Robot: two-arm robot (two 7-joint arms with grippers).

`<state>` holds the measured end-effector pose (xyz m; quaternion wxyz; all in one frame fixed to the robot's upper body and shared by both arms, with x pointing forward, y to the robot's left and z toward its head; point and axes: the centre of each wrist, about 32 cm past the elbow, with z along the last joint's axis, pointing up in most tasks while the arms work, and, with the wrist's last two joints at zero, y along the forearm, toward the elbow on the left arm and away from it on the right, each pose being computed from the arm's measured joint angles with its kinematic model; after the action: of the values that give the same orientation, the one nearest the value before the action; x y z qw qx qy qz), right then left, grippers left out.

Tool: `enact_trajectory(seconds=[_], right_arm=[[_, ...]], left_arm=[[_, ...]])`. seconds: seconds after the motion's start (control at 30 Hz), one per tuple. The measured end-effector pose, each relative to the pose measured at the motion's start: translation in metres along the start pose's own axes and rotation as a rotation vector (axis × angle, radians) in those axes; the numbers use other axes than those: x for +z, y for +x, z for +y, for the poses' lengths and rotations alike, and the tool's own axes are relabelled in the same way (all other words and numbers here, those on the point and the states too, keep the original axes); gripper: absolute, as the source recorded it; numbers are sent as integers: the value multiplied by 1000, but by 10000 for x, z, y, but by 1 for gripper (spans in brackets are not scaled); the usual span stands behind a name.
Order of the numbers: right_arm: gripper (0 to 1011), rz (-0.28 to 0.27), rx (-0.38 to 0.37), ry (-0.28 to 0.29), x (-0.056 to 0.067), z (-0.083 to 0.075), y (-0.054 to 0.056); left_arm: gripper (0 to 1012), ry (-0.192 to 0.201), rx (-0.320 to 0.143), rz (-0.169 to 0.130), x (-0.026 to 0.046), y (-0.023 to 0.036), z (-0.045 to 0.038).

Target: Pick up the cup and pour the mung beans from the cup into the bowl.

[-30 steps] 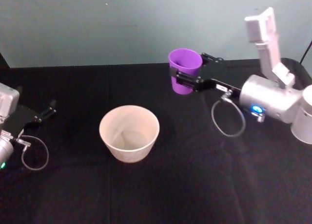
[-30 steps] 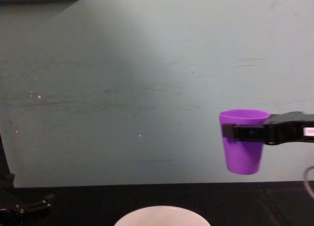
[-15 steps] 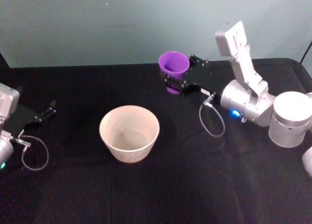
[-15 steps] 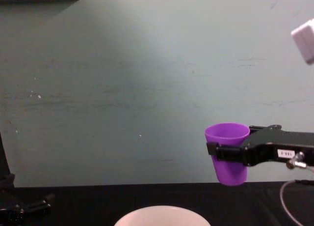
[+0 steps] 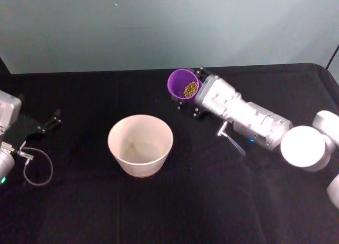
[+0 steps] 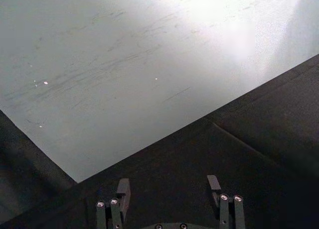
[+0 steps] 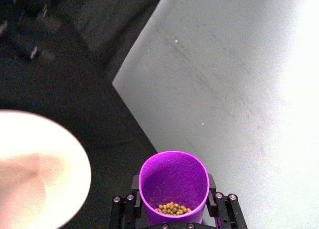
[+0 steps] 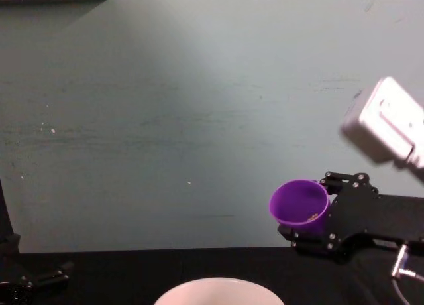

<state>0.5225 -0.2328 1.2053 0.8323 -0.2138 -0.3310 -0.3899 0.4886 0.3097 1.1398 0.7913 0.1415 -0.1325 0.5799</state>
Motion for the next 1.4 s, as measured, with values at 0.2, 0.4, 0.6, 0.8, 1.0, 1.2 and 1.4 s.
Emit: enact_trajectory(seconds=[0.2, 0.4, 0.6, 0.8, 1.0, 1.2, 1.4], right_arm=[[729, -155, 7, -27, 51, 10, -72], [729, -254, 27, -46, 83, 20, -121], [729, -341, 47, -61, 116, 28, -172], [729, -412, 58, -73, 160, 38, -222], [729, -462, 63, -71, 193, 39, -263], [729, -524, 61, -64, 205, 45, -302], [729, -581, 51, -55, 218, 48, -340]], left_arm=[[1000, 0, 0, 0, 0, 0, 0], [1000, 0, 0, 0, 0, 0, 0], [1000, 0, 0, 0, 0, 0, 0], [1000, 0, 0, 0, 0, 0, 0], [1000, 0, 0, 0, 0, 0, 0], [1000, 0, 0, 0, 0, 0, 0], [1000, 0, 0, 0, 0, 0, 0]])
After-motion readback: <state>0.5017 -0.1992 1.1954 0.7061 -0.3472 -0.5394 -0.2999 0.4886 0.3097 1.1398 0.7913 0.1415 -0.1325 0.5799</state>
